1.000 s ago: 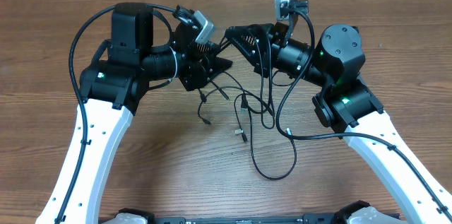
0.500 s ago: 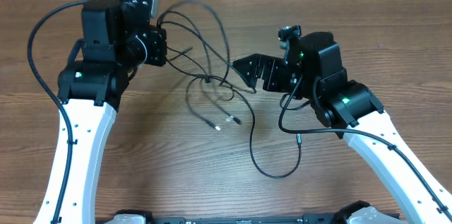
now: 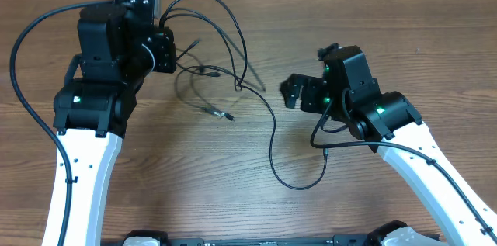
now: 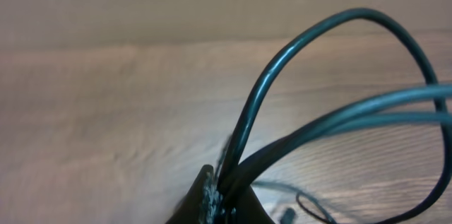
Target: Untangle cables
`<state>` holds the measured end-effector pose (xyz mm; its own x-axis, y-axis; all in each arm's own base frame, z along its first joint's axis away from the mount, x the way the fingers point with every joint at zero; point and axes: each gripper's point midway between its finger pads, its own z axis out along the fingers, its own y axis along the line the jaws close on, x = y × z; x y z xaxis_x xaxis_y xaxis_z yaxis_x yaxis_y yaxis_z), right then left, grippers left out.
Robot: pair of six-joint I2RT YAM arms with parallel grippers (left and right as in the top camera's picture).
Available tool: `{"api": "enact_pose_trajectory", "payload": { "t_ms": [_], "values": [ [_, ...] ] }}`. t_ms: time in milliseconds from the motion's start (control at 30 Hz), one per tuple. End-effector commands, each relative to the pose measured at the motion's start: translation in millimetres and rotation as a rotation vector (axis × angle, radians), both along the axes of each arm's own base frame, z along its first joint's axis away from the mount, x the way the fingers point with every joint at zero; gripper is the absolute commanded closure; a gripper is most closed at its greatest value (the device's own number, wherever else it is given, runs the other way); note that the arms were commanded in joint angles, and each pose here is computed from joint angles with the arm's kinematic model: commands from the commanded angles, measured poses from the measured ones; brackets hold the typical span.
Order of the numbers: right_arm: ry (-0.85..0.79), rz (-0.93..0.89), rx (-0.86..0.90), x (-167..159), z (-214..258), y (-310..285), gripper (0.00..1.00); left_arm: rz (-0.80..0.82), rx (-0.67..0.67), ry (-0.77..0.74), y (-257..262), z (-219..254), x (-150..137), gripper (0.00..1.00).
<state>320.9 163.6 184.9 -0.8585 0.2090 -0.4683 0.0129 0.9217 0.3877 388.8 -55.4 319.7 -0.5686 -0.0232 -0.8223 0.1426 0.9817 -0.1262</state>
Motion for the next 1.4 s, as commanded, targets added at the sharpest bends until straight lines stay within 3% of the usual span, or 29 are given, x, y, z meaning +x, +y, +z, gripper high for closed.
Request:
{"api": "enact_pose_trajectory", "payload": {
  "t_ms": [0, 133, 233, 467, 600, 733, 900, 1067, 1233, 1367],
  "values": [
    [-0.038, -0.134, -0.059, 10, 6, -22, 0.00, 0.143, -0.041, 0.045, 14, -2, -6, 0.96],
    [-0.059, 0.221, 0.088, -7, 19, 31, 0.00, 0.162, -0.109, 0.106, 9, -14, -7, 0.96],
    [-0.108, 0.498, 0.182, -29, 33, 63, 0.00, 0.079, -0.211, 0.131, -12, -13, -10, 0.96],
    [-0.180, 0.508, 0.104, -19, 34, 62, 0.00, -0.244, -0.420, 0.111, -71, 16, -23, 0.96],
    [-0.258, 0.463, 0.065, 0, 41, 58, 0.00, -0.316, -0.472, 0.125, -84, 22, -31, 0.96],
    [-0.327, 0.341, 0.001, 29, 44, 47, 0.00, -0.394, -0.518, 0.135, -95, 29, -40, 0.96],
    [-0.365, 0.063, -0.111, 70, 36, 14, 0.00, -0.459, -0.522, 0.112, -100, 36, -45, 0.96],
    [-0.348, -0.266, -0.280, 89, 18, -39, 0.02, -0.473, -0.489, 0.071, -97, 42, -50, 0.96],
    [-0.282, -0.545, -0.359, 83, 1, -92, 0.02, -0.429, -0.453, 0.023, -77, 50, -52, 0.96],
    [-0.222, -0.635, -0.365, 79, -7, -125, 0.01, -0.207, -0.379, 0.006, -24, 44, -43, 0.96]
  ]
}}
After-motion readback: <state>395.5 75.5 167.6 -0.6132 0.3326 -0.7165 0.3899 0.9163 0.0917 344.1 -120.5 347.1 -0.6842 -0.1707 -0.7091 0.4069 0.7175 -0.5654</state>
